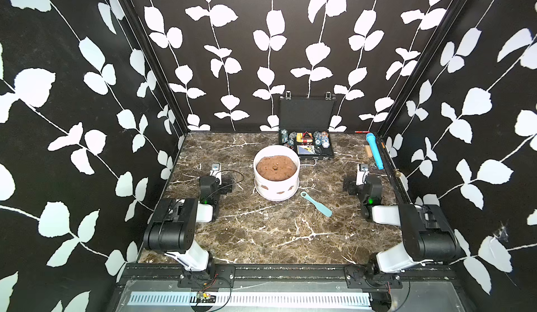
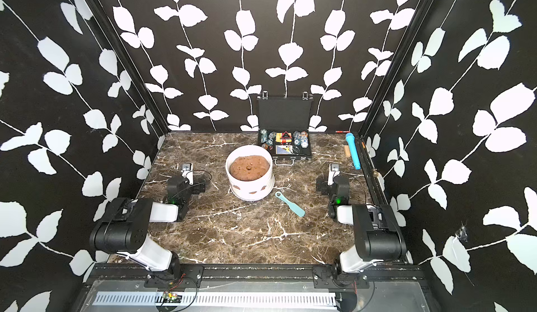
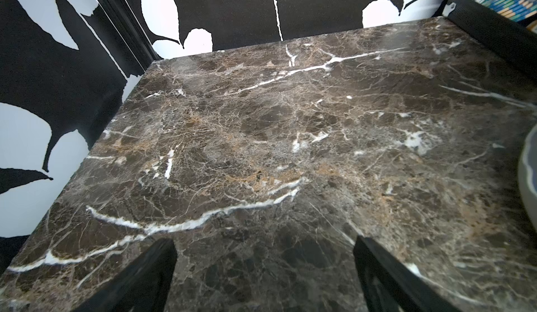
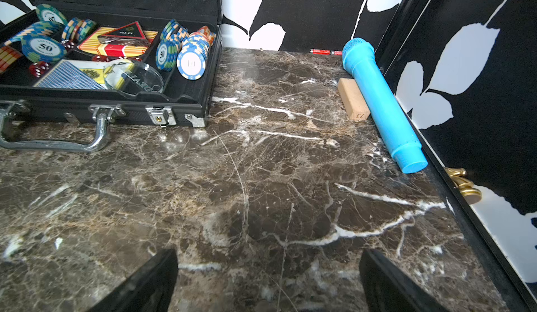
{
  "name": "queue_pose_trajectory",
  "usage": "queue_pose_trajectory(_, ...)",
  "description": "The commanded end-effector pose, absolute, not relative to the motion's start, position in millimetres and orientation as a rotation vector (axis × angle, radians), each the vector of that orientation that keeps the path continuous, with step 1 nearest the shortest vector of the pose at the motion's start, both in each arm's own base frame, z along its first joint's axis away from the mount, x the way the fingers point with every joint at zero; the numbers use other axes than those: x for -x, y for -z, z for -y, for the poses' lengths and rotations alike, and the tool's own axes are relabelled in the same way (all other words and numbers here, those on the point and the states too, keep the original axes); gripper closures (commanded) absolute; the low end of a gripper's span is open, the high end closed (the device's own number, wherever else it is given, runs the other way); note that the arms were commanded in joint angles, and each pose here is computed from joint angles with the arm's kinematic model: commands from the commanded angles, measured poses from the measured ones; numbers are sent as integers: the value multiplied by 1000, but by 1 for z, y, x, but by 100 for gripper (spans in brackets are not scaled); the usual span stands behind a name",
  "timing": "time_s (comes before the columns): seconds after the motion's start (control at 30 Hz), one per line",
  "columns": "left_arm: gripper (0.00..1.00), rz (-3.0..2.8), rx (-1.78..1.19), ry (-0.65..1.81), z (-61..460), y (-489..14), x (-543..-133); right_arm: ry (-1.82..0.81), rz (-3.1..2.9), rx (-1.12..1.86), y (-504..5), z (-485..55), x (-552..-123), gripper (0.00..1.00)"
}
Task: Scrub the dried mud off the ceramic pot
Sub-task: Pick up the brush from the center of the board.
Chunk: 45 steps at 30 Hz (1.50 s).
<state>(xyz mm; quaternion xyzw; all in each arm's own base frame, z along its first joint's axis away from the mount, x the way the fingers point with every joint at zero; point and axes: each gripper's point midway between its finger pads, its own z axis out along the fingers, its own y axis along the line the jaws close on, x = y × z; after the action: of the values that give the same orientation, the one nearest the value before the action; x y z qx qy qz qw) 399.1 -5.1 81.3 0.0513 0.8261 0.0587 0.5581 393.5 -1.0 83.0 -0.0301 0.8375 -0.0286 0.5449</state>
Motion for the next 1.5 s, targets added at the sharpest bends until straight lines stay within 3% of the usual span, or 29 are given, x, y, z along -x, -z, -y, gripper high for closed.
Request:
queue_pose_trajectory(0.0,1,-1901,-136,-133,8,-97,-403,64,-1952,73,-91,0,-398,1)
queue_pose_trajectory(0.37,1,-1890,-130,-134,7,-99,-402,75,-1940,30,-94,7,-397,1)
queue_pose_trajectory(0.6,1,-1870,-26,-150,-4,-164,-381,28,-1950,101,-139,-7,-395,1)
queue_pose_trajectory(0.83,1,-1965,102,133,18,-212,-347,-187,-2054,285,-189,-70,-365,1)
queue_pose_trajectory(1.03,1,-2049,20,427,63,-220,-305,-336,-2228,471,-177,-119,-309,1)
queue_pose_trajectory(1.2,1,-2065,-88,634,109,-205,-272,-327,-2366,648,-136,-151,-274,4)
queue_pose_trajectory(1.47,1,-2092,-215,801,162,-170,-243,-255,-2436,866,-89,-186,-269,14)
